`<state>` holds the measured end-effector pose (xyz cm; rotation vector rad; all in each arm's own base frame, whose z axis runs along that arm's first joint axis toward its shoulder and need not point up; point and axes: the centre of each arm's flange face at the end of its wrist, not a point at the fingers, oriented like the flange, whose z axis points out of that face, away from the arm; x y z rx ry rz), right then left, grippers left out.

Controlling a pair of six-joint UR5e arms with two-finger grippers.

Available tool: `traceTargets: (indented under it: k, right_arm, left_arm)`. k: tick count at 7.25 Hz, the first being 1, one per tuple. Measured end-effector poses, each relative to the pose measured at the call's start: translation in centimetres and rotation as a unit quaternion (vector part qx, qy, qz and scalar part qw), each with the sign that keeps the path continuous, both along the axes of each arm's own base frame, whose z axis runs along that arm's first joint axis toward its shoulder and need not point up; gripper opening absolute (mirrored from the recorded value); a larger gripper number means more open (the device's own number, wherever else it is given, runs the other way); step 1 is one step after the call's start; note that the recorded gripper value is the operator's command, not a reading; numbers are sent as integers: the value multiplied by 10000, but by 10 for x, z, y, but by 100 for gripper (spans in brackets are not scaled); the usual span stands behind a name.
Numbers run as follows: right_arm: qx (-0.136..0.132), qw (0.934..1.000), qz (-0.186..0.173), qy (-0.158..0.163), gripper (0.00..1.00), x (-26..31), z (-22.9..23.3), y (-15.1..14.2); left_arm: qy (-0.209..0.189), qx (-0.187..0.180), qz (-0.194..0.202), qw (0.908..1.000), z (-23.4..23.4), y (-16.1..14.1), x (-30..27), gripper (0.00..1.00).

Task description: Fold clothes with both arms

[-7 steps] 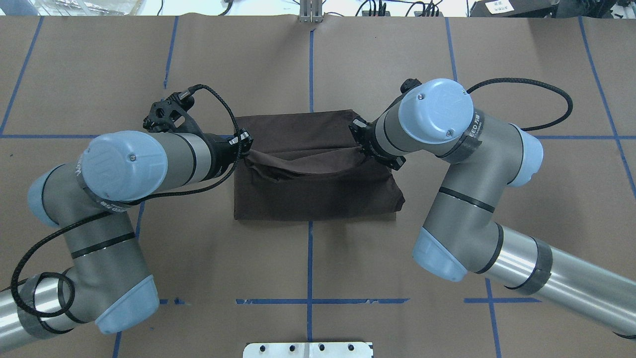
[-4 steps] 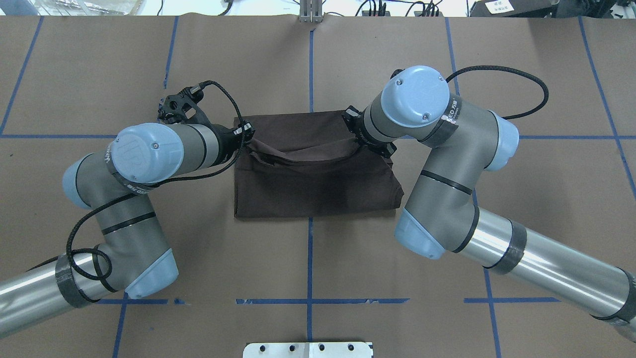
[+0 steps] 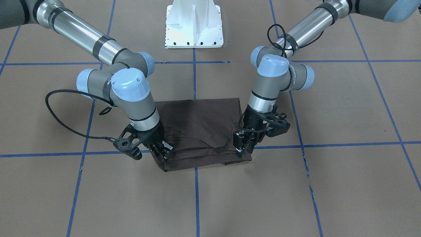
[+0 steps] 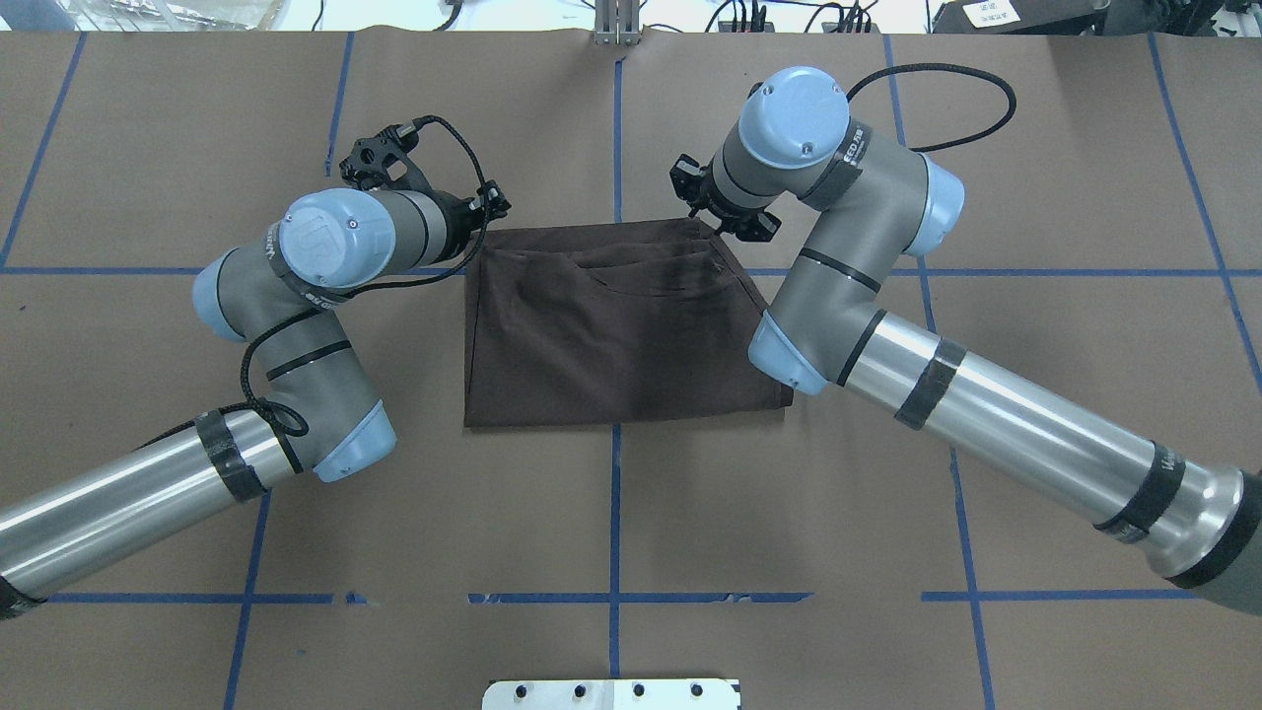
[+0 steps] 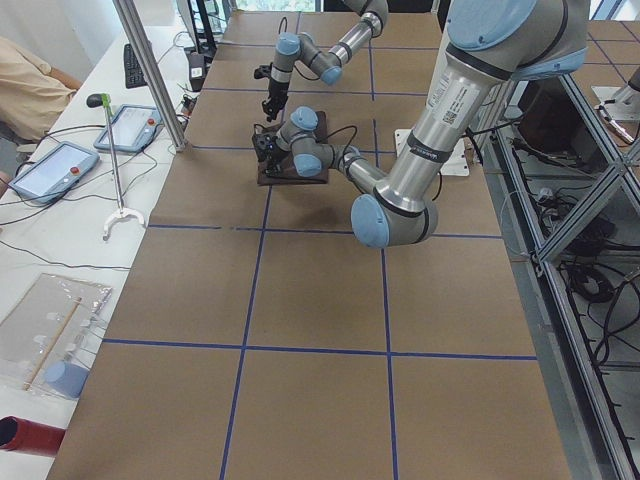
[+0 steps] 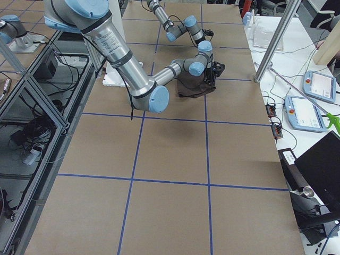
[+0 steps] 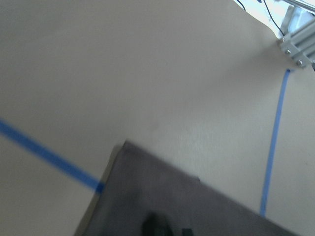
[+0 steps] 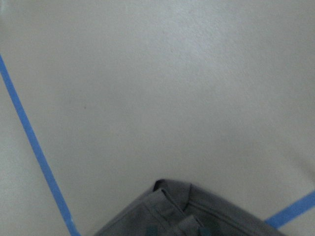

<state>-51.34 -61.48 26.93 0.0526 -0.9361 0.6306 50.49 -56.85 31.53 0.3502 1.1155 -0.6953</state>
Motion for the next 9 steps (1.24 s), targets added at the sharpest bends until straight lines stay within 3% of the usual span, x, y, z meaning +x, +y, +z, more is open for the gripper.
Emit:
traceTargets:
  k: [3,5,7,8,9]
  right_arm:
    - [187,9995,-241,-56,100,36,-1,-30]
    - [88,9991,-367,-172,100,106,31,-44]
    - [381,9964,-749,-60,100,252,107,-74]
    - [555,9944,-898,72,100,325,143,-82]
    - [774,9900,-1136,312,100,390,171,-85]
  left_arm:
    - [169,187,67,9997,-12,-7,-28,100]
    - [56,591,608,9964,-10,11,-85,100]
    - [-555,1165,1367,9822,21,5,-175,100]
    - [-923,1453,1723,9699,50,-5,-232,100]
    - [-1395,1841,2014,9519,85,-13,-296,100]
